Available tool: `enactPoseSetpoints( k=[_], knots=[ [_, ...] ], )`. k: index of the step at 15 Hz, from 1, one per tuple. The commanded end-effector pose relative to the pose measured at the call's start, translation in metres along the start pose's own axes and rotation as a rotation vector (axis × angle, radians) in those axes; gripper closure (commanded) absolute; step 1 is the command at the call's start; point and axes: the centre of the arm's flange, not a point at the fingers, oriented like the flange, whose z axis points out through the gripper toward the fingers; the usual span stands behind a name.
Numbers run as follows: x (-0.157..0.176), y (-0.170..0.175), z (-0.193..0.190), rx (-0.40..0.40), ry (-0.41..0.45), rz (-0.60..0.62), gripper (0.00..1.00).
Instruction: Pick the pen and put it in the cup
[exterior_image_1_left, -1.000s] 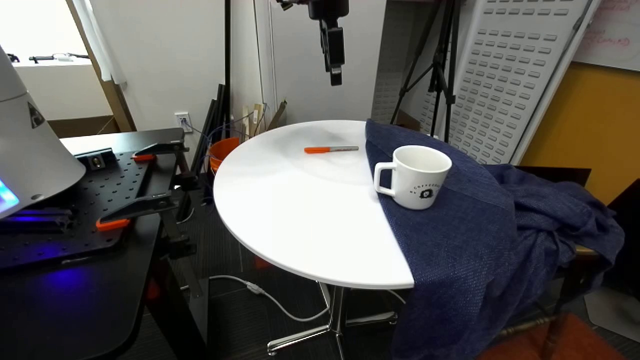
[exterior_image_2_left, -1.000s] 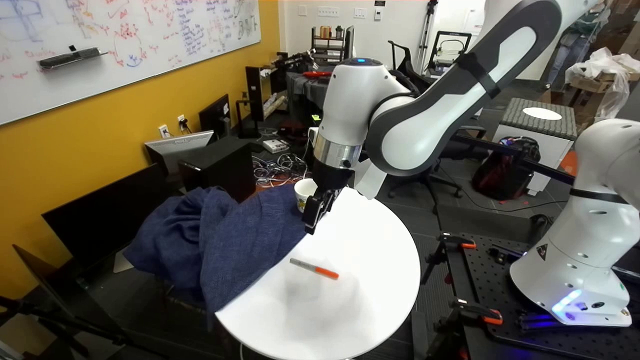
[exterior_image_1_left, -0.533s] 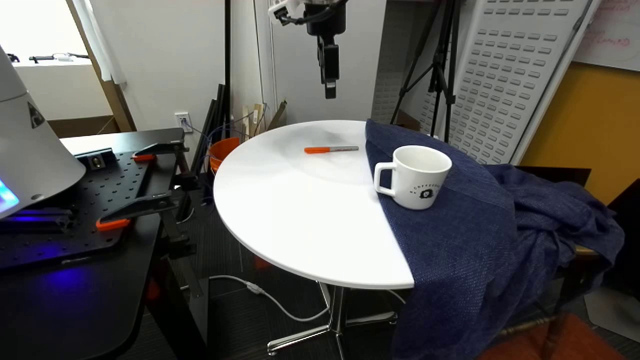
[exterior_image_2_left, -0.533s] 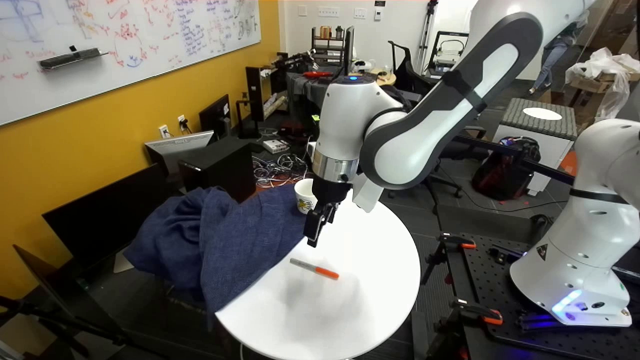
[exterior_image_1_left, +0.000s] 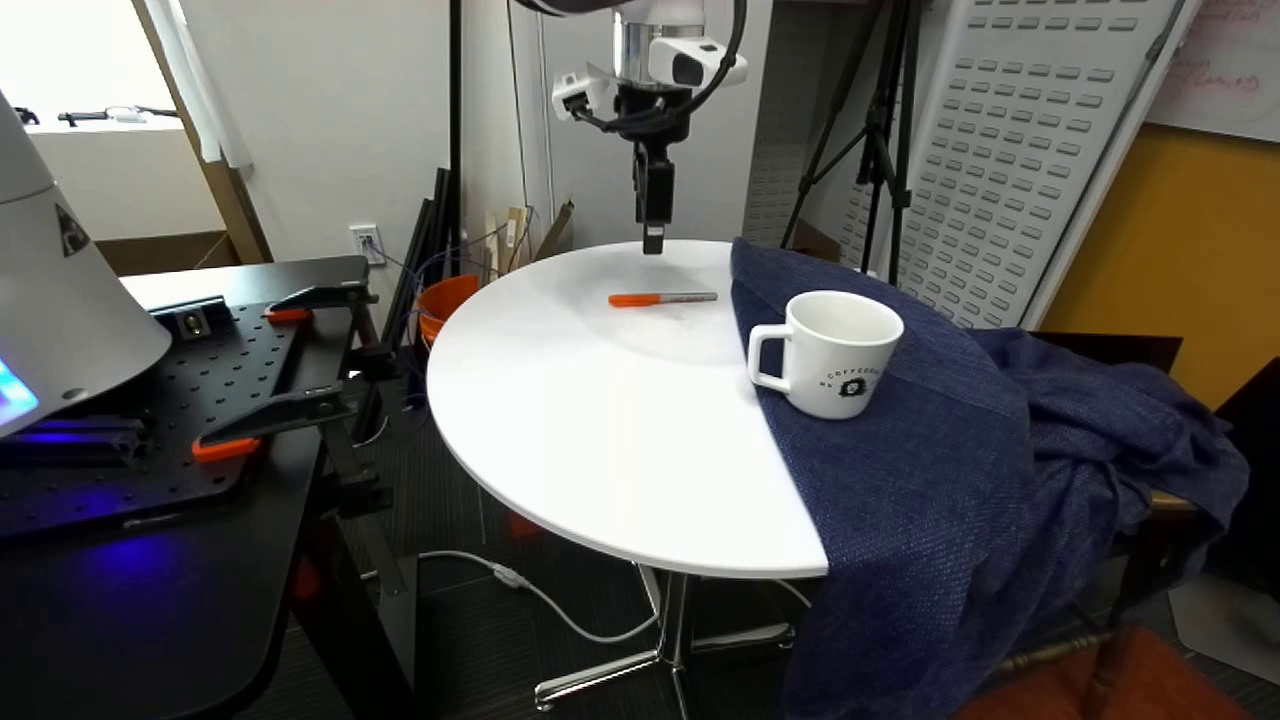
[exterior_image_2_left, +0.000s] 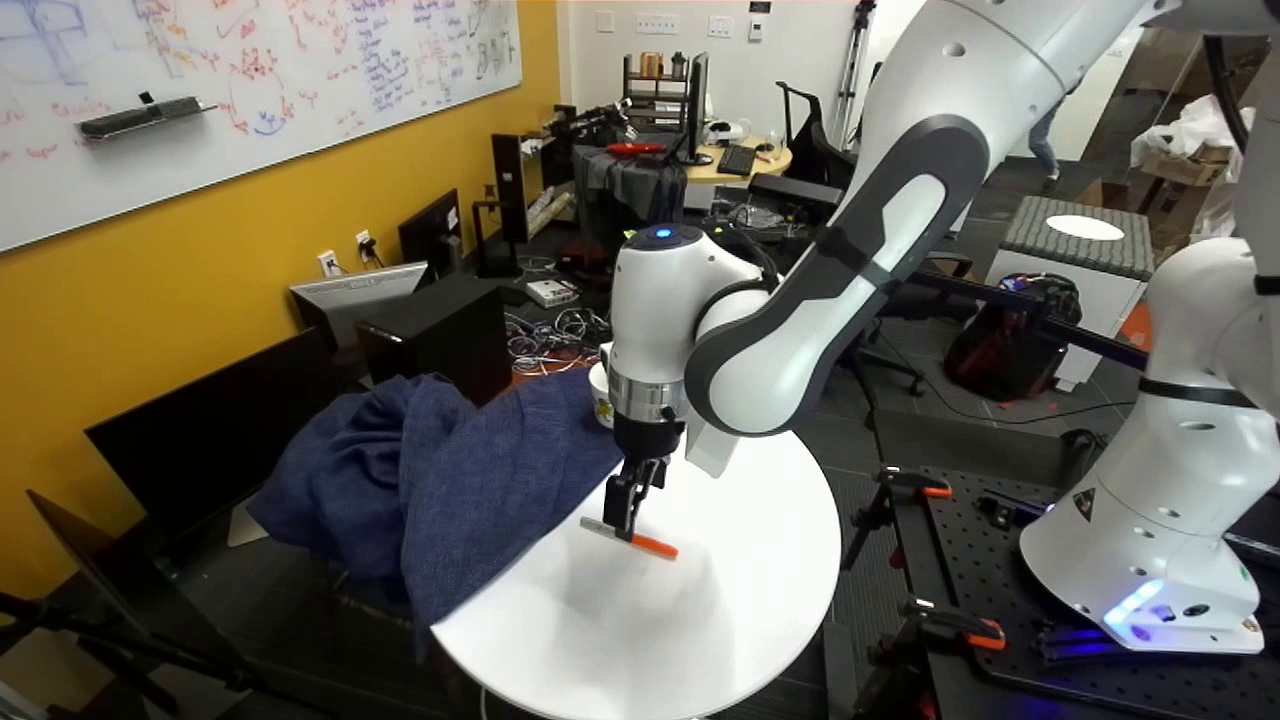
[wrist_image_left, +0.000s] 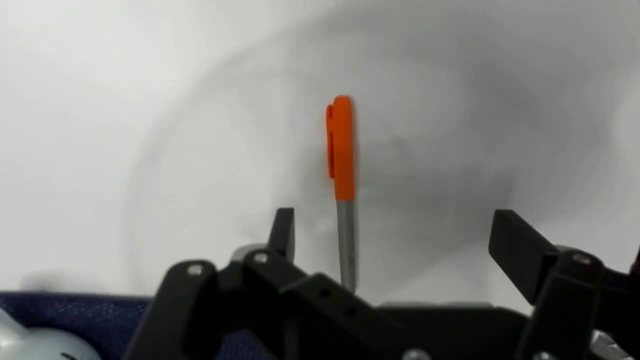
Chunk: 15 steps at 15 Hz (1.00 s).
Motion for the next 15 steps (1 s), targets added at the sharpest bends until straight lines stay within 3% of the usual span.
enactPoseSetpoints(
  k=[1,11,14,15],
  knots=[
    [0.022,-0.006,0.021,-0.039,-0.04,0.045,0.0],
    [0.043,-0.006,0.061,-0.055,-0.103,0.066,0.0],
    [0.045,-0.006,0.066,-0.058,-0.112,0.064,0.31],
    [0.046,-0.006,0.067,-0.058,-0.115,0.063,0.37]
  ],
)
